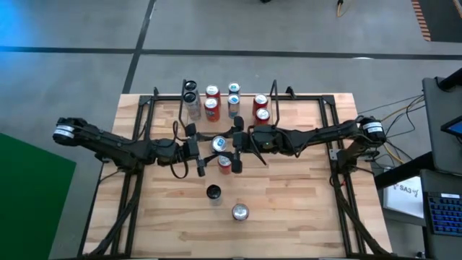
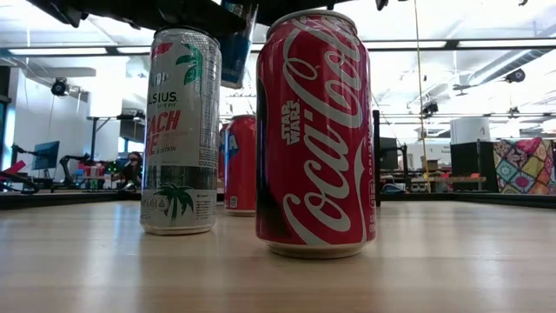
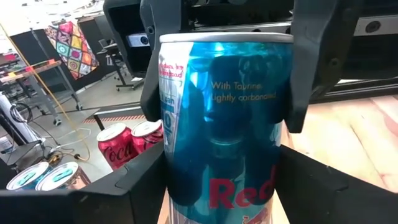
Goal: Place canned beverage on shelf
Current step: Put the blue soda can on the shelf aligned with the other blue soda cans
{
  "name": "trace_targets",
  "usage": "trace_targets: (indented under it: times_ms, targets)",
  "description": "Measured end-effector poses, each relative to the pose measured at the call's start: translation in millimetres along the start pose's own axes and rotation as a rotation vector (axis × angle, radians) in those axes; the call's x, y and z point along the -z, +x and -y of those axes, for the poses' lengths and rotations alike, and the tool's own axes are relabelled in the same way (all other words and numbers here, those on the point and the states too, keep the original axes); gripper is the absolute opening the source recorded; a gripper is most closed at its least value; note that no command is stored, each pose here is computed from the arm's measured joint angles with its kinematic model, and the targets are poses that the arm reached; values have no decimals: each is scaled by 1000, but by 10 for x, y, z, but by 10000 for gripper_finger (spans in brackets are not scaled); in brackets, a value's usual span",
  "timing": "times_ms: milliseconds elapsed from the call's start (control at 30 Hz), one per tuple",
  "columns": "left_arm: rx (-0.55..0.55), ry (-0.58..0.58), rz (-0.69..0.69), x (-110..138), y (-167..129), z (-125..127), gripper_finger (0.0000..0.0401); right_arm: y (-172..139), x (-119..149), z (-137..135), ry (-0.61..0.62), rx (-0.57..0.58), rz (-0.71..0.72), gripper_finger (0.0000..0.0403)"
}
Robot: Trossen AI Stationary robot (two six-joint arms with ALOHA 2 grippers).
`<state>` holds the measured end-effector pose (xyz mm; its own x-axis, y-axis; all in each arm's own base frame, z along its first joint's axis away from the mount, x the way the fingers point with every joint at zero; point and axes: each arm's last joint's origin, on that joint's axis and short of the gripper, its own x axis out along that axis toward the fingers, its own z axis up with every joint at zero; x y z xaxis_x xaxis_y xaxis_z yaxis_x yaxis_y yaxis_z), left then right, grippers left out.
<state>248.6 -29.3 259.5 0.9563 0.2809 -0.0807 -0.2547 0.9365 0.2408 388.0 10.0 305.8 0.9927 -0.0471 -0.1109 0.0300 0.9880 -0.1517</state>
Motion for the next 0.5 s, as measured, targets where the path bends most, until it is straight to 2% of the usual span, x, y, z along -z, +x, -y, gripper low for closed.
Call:
trace_targets:
  times_ms: [200, 500]
  targets:
    - [7, -12, 10, -14, -7, -4, 261, 2, 12, 22, 32, 4, -10, 218]
    - [-69, 32, 14, -65, -51, -58, 308, 3, -14, 187, 72, 38, -73, 218]
